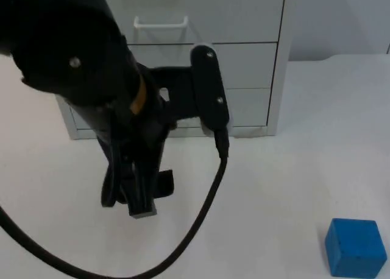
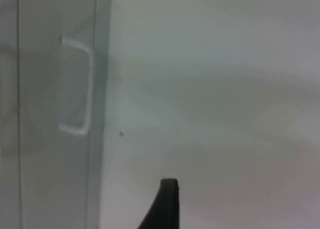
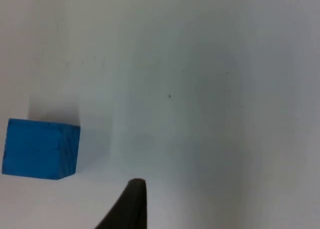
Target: Open the drawer with the left hand, place the block into the drawer with the right hand, then close the drawer with the left hand.
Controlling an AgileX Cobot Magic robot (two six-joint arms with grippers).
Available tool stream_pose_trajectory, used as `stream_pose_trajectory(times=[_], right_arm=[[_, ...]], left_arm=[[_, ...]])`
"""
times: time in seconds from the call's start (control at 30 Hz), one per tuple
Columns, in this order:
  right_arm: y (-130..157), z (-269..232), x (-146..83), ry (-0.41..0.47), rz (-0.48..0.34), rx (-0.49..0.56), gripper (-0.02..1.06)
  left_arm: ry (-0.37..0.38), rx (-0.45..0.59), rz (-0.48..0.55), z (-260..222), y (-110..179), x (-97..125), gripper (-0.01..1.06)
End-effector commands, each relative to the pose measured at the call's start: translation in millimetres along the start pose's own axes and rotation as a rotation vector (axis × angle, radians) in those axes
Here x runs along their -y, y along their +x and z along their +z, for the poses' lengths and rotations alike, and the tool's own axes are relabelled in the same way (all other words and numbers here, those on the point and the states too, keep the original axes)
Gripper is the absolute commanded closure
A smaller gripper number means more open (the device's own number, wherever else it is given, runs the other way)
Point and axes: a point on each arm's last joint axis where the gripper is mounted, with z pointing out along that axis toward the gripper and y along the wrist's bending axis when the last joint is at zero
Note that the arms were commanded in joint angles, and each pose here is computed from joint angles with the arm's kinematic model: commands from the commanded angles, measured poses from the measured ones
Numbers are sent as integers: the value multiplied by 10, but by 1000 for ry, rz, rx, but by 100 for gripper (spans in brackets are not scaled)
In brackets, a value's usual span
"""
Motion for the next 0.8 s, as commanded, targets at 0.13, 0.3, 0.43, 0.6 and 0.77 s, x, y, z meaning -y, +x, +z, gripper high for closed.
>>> stream_pose_trajectory(times=[0.13,0.3,0.43,0.6,0.77], right_arm=[[-6,4,7,2,4,12,-1],[-8,4,7,2,4,14,-1],[-12,4,7,2,4,18,-1],[-12,4,7,2,4,18,-1],[-14,4,7,2,4,20,-1]], left_arm=[[-63,84,178,238,-123,-6,24],[-103,55,257,526,-76,-38,25],[-121,34,214,685,-55,-105,25],[-125,14,167,869,-43,-233,25],[-127,8,156,1003,-71,-305,25]])
